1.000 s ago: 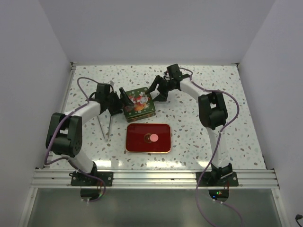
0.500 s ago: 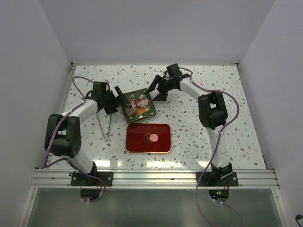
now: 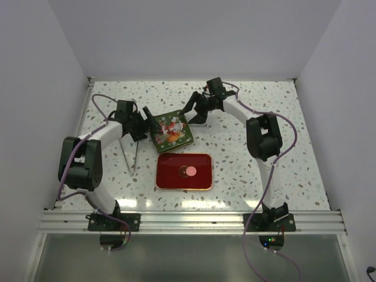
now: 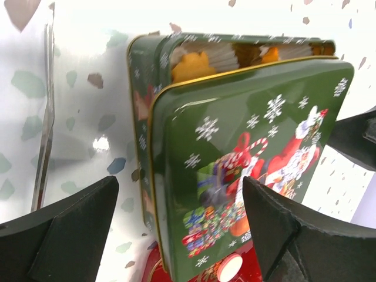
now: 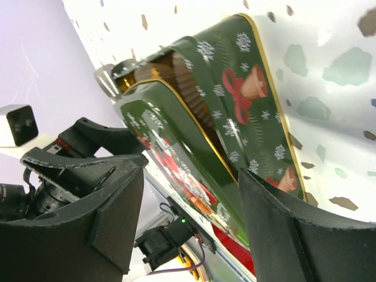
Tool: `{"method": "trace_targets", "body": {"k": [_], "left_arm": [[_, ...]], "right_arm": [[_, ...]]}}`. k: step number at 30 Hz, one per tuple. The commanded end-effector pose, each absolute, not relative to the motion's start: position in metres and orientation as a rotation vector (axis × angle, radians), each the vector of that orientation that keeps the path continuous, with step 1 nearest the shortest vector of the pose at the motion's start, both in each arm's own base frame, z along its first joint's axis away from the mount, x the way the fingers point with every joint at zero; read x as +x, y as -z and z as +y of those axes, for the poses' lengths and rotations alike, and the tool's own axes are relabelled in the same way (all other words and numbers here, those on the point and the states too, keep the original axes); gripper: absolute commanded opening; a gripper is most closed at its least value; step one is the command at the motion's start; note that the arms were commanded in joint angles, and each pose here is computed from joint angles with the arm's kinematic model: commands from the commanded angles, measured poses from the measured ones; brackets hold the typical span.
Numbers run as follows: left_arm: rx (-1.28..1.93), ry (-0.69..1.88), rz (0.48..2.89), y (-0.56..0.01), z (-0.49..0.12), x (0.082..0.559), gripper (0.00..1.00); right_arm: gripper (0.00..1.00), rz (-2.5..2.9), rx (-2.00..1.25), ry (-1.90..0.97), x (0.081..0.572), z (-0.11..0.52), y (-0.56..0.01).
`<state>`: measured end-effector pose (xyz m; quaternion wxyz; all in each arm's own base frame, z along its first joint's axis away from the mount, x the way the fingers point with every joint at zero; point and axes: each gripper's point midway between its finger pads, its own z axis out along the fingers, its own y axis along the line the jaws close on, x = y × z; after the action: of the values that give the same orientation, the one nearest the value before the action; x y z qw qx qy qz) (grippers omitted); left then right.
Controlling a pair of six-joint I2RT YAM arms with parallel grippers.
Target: Pack the cookies
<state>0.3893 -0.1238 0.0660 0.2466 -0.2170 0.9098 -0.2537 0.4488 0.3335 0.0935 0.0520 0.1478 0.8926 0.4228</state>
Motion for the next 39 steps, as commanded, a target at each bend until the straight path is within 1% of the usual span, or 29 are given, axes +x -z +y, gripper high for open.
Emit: {"method": "trace_targets", "body": {"k": [1,12,19,22,27,28,29,31,34,36,39], "left_arm": [[-0.552,0.699,2.424,-0.084,-0.123,0.414,0.9],[-0.576,0.68,2.45,-0.08,-0.125,0.442,0.83],[-0.577,0.659,2.455,-0.079,-0.123,0.447,0.82],[-0.57,0.654,2.453,-0.081,-0.122,0.448,0.82],[-0.552,0.652,2.46,-0.079,-0.123,0.45,0.83],[-0.551,0.651,2.463,-0.078,-0.123,0.45,0.83],[-0.549,0.65,2.468,-0.077,-0.123,0.449,0.83],[-0.551,0.642,2.47,-0.076,-0.122,0.448,0.83],[-0.546,0.625,2.455,-0.082,-0.119,0.45,0.83],[-0.537,0.62,2.441,-0.089,-0.116,0.451,0.83],[-0.533,0.608,2.419,-0.099,-0.108,0.456,0.84]], "right_arm": [[0.68,2.662,0.401,-1.36,0.455,0.347,-0.125],[0.66,2.656,0.417,-1.387,0.466,0.351,-0.121],[0.66,2.651,0.429,-1.409,0.47,0.354,-0.118],[0.66,2.653,0.423,-1.389,0.469,0.346,-0.12],[0.66,2.645,0.45,-1.293,0.469,0.309,-0.121],[0.66,2.632,0.43,-1.28,0.467,0.302,-0.129],[0.66,2.642,0.457,-1.252,0.466,0.291,-0.123],[0.67,2.625,0.43,-1.227,0.462,0.279,-0.135],[0.67,2.654,0.406,-1.162,0.451,0.262,-0.133],[0.67,2.681,0.368,-1.11,0.437,0.254,-0.135],[0.67,2.689,0.348,-1.109,0.414,0.251,-0.139]]}}
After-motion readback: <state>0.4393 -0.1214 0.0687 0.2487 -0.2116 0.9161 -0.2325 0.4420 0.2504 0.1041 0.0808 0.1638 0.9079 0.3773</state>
